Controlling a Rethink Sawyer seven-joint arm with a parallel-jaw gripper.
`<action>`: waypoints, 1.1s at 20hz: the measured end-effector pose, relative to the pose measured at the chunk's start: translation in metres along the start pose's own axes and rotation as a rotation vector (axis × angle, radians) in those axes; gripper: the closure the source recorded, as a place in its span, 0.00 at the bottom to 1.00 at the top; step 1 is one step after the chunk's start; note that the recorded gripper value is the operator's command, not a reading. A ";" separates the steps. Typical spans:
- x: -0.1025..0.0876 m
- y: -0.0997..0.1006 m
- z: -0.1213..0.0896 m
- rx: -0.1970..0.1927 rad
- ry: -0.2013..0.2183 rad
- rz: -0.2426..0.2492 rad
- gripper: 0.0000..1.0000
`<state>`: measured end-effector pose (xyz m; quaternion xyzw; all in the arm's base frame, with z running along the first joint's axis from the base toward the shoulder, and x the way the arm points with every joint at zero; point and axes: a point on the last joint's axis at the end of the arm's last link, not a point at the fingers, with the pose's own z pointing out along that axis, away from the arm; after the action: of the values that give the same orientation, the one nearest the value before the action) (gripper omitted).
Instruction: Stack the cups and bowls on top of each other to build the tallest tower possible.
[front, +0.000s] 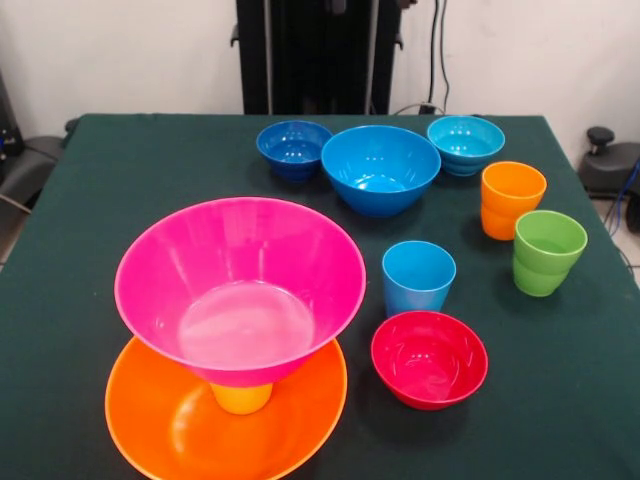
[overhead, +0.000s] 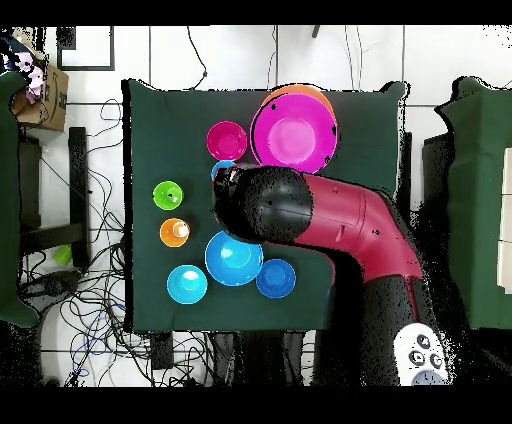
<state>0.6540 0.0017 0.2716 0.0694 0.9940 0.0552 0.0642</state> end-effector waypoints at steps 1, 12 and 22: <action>-0.001 -0.006 0.010 0.012 -0.021 0.003 0.00; 0.006 -0.041 0.073 0.069 -0.067 0.004 0.00; 0.028 -0.018 0.105 0.076 -0.005 0.022 0.00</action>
<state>0.6384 -0.0011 0.1622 0.0828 0.9944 0.0181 0.0636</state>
